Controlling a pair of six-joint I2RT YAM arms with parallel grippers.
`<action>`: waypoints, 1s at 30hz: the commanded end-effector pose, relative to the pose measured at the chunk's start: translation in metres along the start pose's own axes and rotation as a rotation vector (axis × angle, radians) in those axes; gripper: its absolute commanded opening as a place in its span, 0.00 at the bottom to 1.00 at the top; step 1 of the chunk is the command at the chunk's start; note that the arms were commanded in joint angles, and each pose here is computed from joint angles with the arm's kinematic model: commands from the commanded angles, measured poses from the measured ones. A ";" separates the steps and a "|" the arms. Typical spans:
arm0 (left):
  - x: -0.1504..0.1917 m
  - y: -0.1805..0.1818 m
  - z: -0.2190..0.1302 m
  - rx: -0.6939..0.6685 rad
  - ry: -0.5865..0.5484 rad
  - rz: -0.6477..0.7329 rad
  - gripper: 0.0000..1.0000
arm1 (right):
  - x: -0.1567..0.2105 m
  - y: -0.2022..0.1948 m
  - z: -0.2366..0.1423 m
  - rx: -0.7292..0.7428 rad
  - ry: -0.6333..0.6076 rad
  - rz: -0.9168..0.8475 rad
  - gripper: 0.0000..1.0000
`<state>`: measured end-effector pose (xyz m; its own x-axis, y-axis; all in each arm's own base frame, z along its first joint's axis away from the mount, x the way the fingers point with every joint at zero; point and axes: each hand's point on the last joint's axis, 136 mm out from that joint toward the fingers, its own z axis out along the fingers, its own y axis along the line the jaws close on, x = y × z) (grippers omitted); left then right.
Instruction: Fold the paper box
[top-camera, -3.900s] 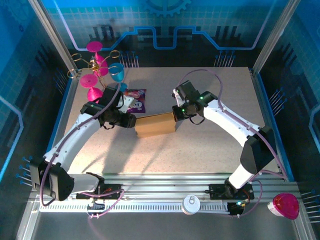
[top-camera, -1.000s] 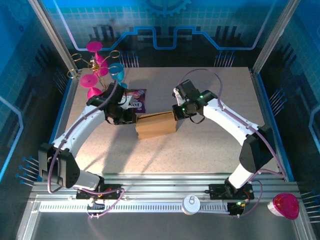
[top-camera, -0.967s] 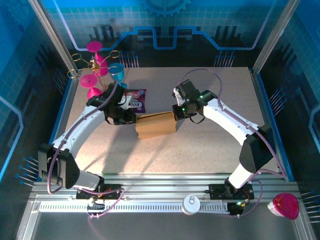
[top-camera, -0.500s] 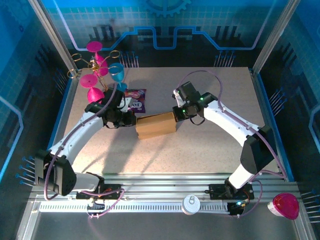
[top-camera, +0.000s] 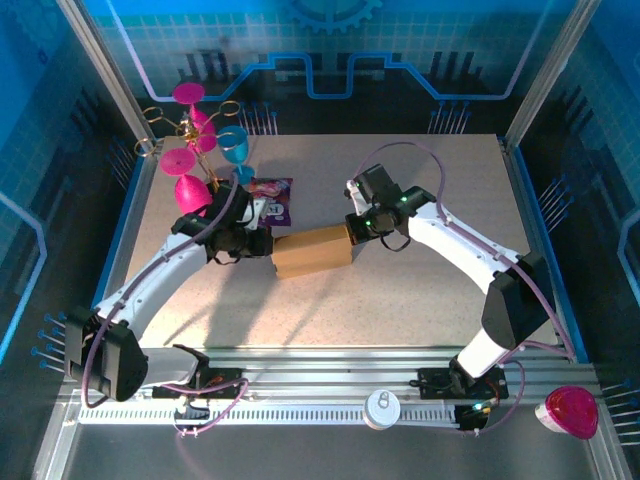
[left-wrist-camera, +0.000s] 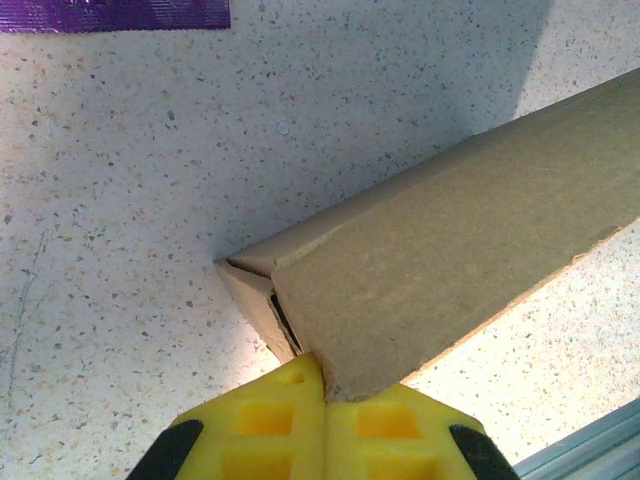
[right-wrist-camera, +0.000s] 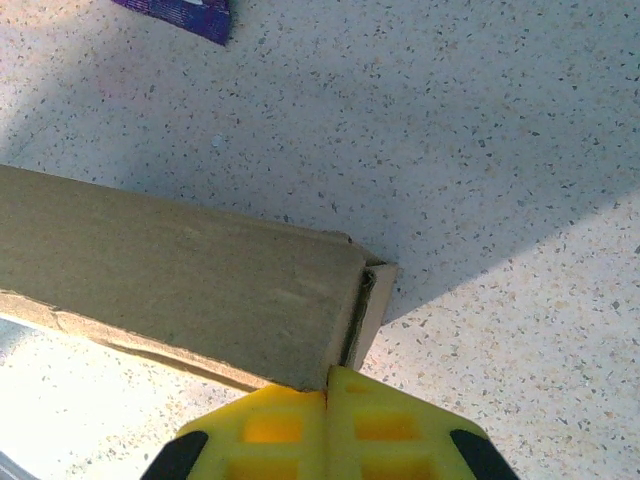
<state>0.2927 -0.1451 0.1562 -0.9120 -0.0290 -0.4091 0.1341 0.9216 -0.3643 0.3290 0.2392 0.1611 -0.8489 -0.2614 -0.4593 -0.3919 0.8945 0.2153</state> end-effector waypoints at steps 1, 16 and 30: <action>0.030 0.009 0.008 -0.045 0.101 -0.002 0.05 | 0.002 0.010 -0.016 -0.052 0.011 0.034 0.14; 0.028 0.006 0.009 -0.073 0.094 0.014 0.05 | -0.006 0.005 -0.067 -0.307 -0.048 0.676 0.57; 0.029 0.004 0.010 -0.075 0.089 0.015 0.05 | -0.009 0.014 -0.037 -0.667 -0.055 1.375 0.64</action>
<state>0.2910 -0.1499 0.1546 -0.9024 0.0020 -0.4309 0.1497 0.9391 -0.3092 0.3102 0.2262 0.1750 -0.6986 0.6549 0.2881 0.5550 0.2420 0.7959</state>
